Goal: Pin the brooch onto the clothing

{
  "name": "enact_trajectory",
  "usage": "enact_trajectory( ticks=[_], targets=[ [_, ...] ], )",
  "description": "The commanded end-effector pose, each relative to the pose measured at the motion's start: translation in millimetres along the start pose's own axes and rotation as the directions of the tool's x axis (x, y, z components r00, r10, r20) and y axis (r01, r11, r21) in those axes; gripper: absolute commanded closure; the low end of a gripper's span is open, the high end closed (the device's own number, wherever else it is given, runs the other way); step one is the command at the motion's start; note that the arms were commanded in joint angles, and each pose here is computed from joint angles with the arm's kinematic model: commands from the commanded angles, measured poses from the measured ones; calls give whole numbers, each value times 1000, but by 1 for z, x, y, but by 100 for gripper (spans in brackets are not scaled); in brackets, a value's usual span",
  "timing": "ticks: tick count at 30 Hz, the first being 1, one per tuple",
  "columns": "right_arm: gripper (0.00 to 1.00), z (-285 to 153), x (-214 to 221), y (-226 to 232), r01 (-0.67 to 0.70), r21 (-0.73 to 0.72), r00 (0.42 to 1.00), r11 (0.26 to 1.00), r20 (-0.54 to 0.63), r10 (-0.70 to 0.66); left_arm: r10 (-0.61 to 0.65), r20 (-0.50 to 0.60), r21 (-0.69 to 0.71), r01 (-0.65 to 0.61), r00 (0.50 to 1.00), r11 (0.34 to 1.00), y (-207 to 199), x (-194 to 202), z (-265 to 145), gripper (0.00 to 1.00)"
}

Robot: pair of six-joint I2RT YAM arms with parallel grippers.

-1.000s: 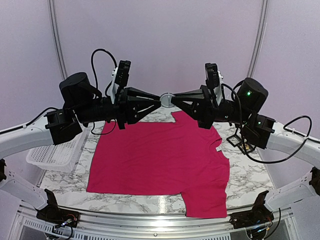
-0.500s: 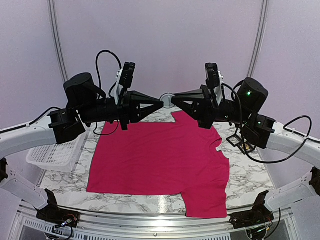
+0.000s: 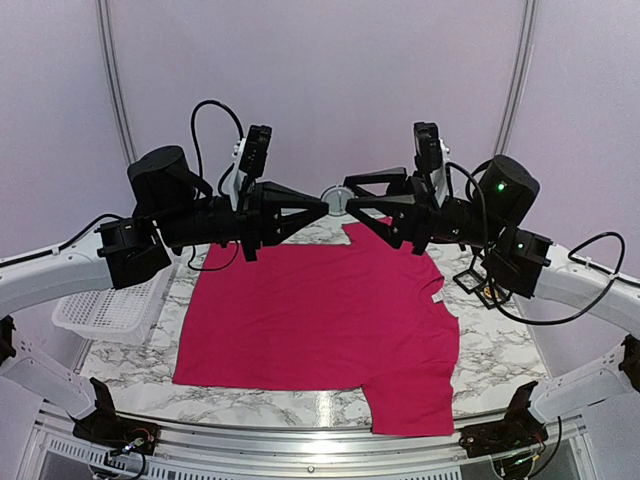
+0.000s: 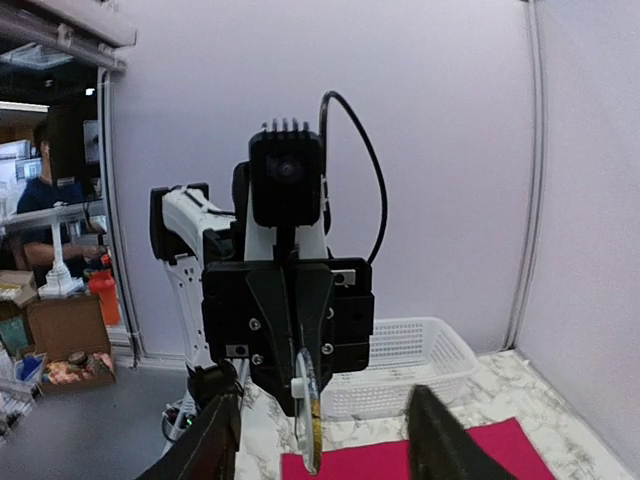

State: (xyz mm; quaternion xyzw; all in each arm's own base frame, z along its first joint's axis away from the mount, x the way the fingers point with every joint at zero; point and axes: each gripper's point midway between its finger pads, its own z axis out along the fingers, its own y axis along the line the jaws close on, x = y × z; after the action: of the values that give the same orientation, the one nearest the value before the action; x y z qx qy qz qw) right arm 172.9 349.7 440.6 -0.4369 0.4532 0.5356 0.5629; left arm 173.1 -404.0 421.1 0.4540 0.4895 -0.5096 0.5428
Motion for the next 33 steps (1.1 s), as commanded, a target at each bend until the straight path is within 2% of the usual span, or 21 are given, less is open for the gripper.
enact_trajectory(
  ticks=[1,2,4,7,11,20,23,26,33],
  targets=[
    [24,-1,-4,-1,-36,6,999,999,22,36,48,34,-1,-48,998,999,-6,-13,-3,100],
    [12,1,-2,-2,-42,15,999,999,18,42,49,35,0,-49,998,999,-7,-14,-3,100],
    [11,1,-1,-2,-42,14,999,999,20,41,50,36,-1,-50,998,999,-8,-14,-3,100],
    [19,3,-2,2,-40,-13,999,999,22,40,52,35,-2,-52,998,999,-8,-13,-2,100],
    [38,7,2,-3,-52,1,999,999,4,52,53,36,0,-53,998,999,-9,-14,-1,100],
    [68,2,5,-4,-69,30,998,997,-2,69,59,39,11,-59,998,998,-13,-15,-1,100],
    [82,2,6,-6,-75,40,997,996,-2,75,57,38,17,-58,998,998,-15,-15,0,100],
    [89,2,7,-7,-75,49,997,996,-10,75,78,36,27,-79,996,997,-17,-13,0,100],
    [91,8,16,-15,-98,69,993,993,-57,102,153,5,65,-153,988,986,-26,-2,3,100]
  ],
)
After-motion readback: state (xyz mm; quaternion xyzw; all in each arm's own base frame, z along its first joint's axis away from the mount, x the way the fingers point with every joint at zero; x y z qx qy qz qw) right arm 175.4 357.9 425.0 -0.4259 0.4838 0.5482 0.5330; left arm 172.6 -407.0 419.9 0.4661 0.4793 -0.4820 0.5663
